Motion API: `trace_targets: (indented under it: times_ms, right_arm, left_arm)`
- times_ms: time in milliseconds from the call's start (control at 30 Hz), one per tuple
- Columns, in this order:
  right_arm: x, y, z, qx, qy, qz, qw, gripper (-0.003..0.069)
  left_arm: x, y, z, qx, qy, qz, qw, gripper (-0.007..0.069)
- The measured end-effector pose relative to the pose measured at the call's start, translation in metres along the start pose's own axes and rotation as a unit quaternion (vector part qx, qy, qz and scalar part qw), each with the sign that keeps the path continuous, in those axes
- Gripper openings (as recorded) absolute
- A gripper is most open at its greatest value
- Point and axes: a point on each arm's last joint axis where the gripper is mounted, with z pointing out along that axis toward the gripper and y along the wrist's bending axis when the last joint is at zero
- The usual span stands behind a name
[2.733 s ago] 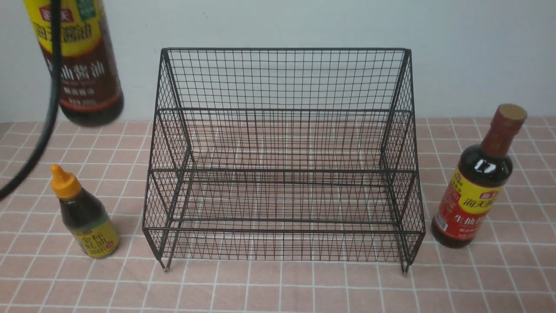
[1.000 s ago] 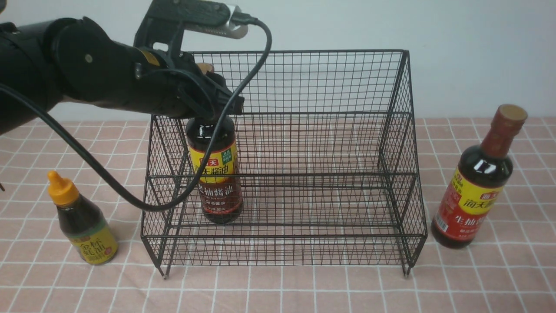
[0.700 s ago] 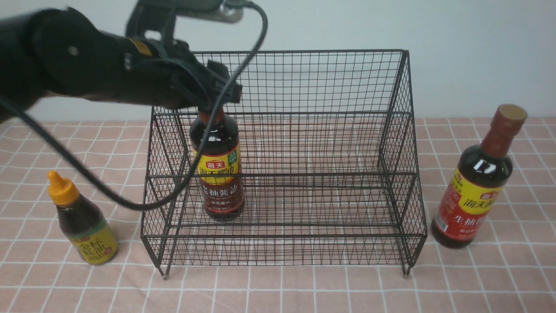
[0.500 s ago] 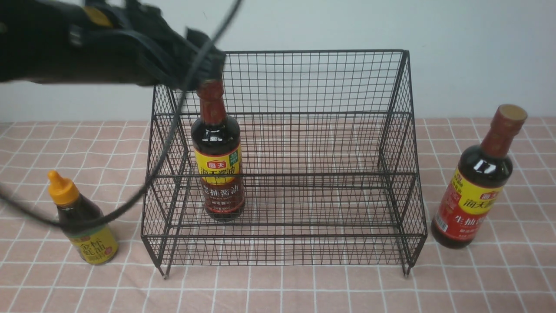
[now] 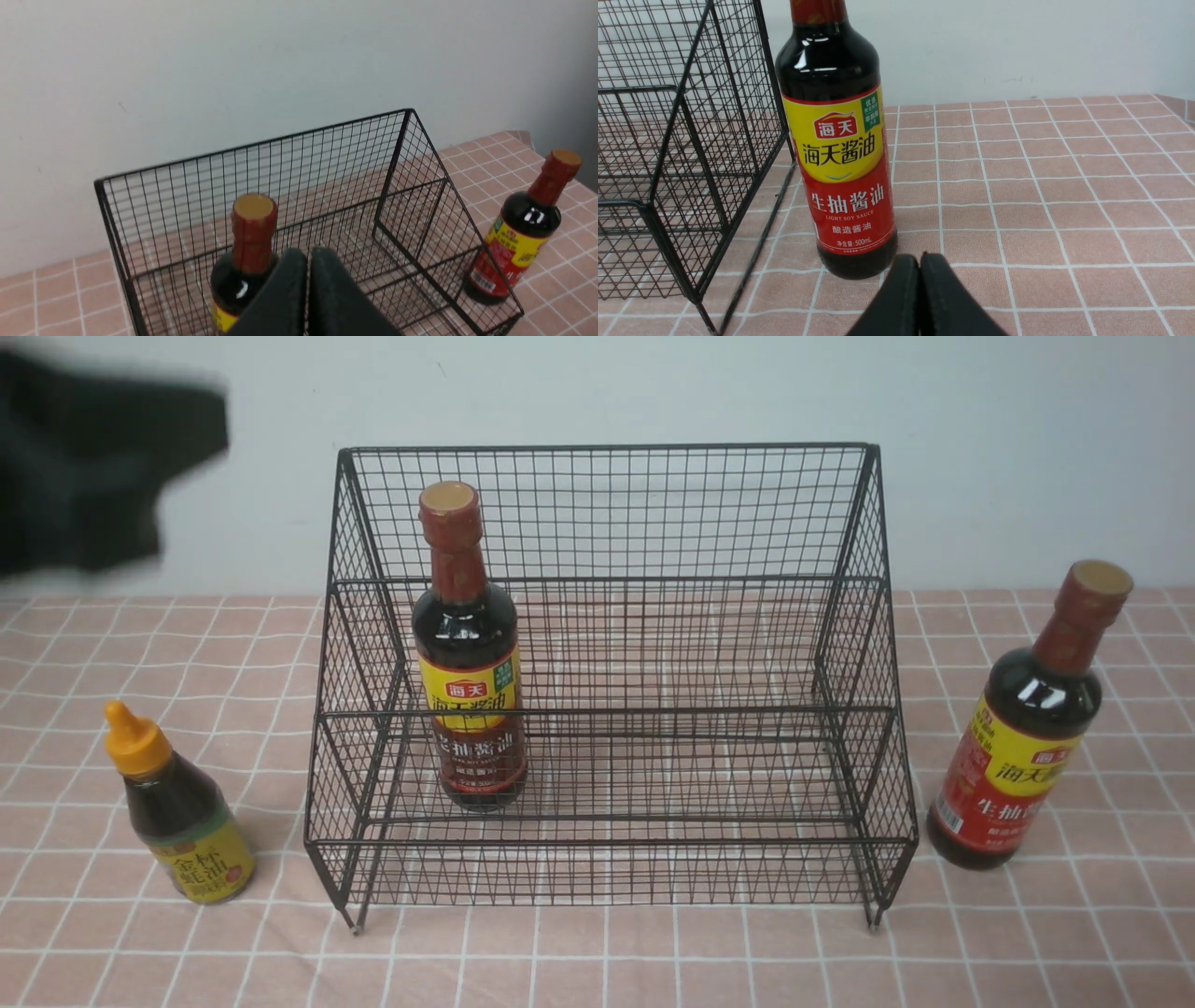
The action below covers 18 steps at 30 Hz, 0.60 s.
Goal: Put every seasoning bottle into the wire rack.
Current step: Use the left arm to grab the condiment bottle closest to it
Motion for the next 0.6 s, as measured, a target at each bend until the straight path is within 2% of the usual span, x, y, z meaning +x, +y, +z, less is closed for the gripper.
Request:
trace_targets:
  times_ms: [233,600]
  right_arm:
    - [0.000,0.000,0.000,0.000,0.000,0.000,1.000,-0.0014]
    - [0.000,0.000,0.000,0.000,0.000,0.000,1.000,-0.0014]
  left_arm:
    - [0.061,-0.001,-0.033,0.000,-0.004,-0.004,1.000,-0.0007]
    - [0.086,-0.003,-0.058,0.000,0.002,0.036,0.999,-0.0007]
